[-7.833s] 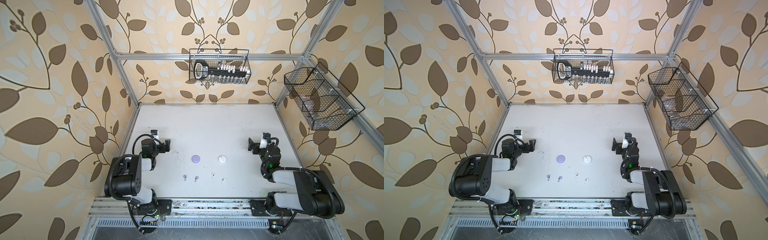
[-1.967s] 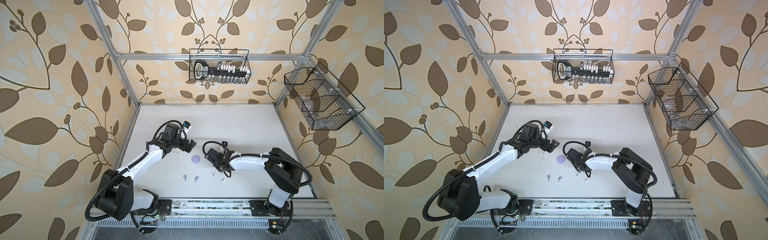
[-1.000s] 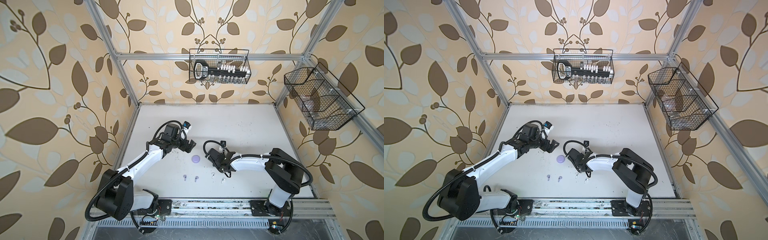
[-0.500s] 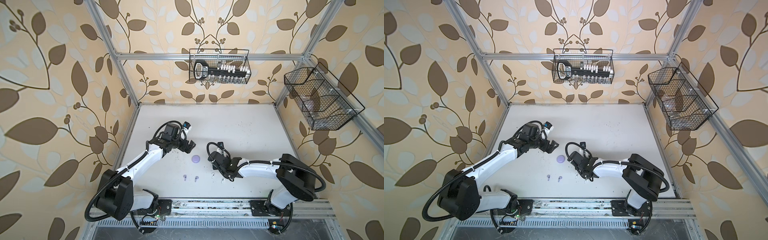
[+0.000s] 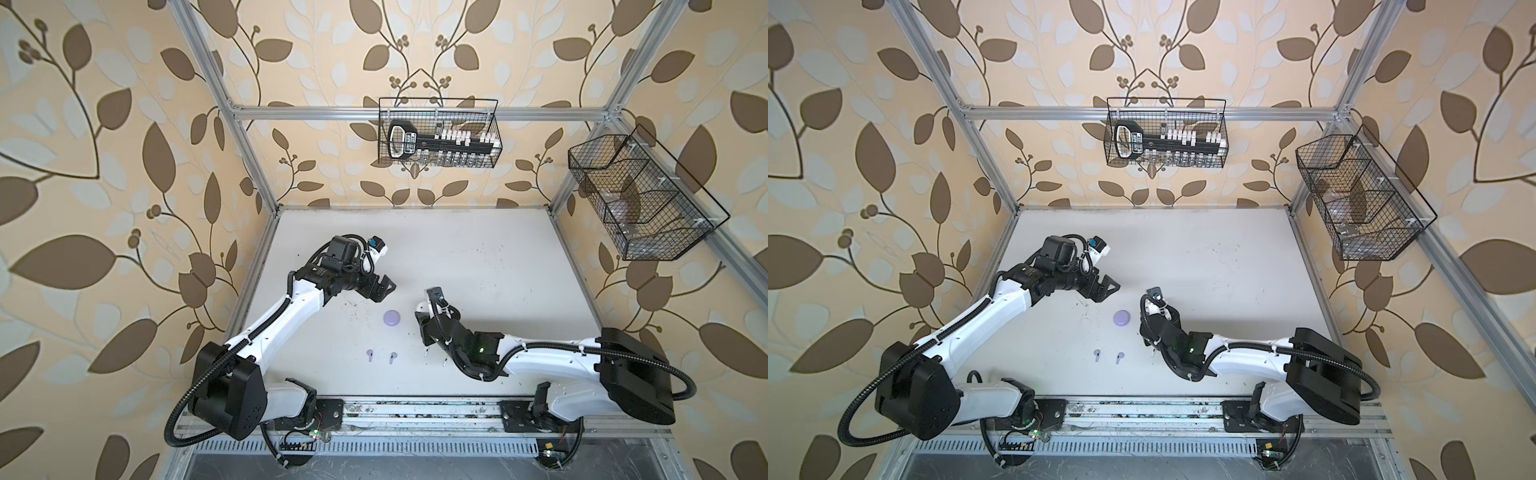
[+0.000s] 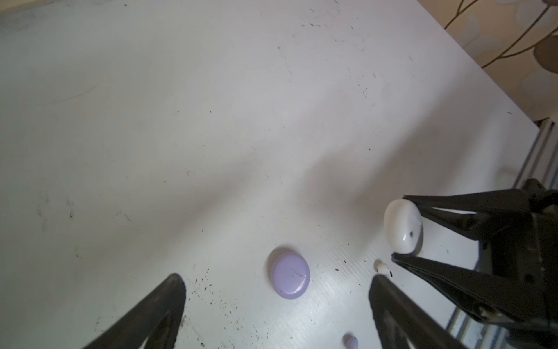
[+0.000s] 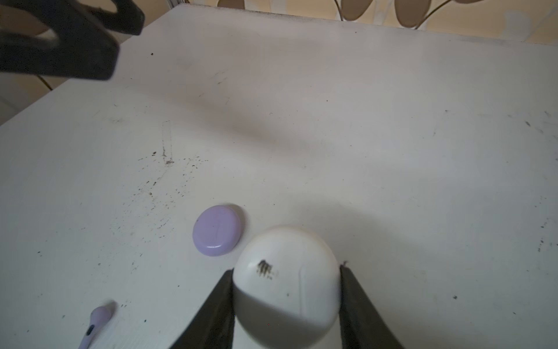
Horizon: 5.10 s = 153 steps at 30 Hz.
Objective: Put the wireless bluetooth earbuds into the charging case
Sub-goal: 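Lift the white case with the right gripper toward the left gripper, then close the left gripper on the white case held by the right gripper, then open the right gripper and withdraw it while the left gripper holds the case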
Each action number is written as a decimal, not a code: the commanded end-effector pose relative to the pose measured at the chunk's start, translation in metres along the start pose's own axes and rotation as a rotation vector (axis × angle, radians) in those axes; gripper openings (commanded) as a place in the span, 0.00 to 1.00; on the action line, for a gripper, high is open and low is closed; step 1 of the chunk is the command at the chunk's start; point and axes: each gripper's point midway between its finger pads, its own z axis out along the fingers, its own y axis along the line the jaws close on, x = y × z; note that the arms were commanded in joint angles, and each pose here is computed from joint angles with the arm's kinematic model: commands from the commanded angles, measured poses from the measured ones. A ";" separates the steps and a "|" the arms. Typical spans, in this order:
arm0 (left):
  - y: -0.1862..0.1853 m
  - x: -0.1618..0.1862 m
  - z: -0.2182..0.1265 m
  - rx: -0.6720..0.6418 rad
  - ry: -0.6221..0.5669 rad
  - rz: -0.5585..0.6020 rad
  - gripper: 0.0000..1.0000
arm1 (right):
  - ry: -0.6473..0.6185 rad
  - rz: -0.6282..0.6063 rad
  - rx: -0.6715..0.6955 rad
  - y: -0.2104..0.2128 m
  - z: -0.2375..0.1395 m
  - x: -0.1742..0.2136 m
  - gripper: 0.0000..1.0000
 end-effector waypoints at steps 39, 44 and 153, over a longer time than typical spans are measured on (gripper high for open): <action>-0.098 0.012 -0.023 0.665 0.223 -0.113 0.74 | -0.189 -0.102 -0.147 0.067 -0.033 -0.069 0.43; -0.098 0.014 -0.023 0.672 0.231 -0.116 0.70 | -0.186 -0.112 -0.158 0.070 -0.034 -0.069 0.43; -0.062 0.033 0.037 0.461 -0.318 0.393 0.00 | -0.072 0.377 -0.202 -0.020 -0.055 -0.029 0.87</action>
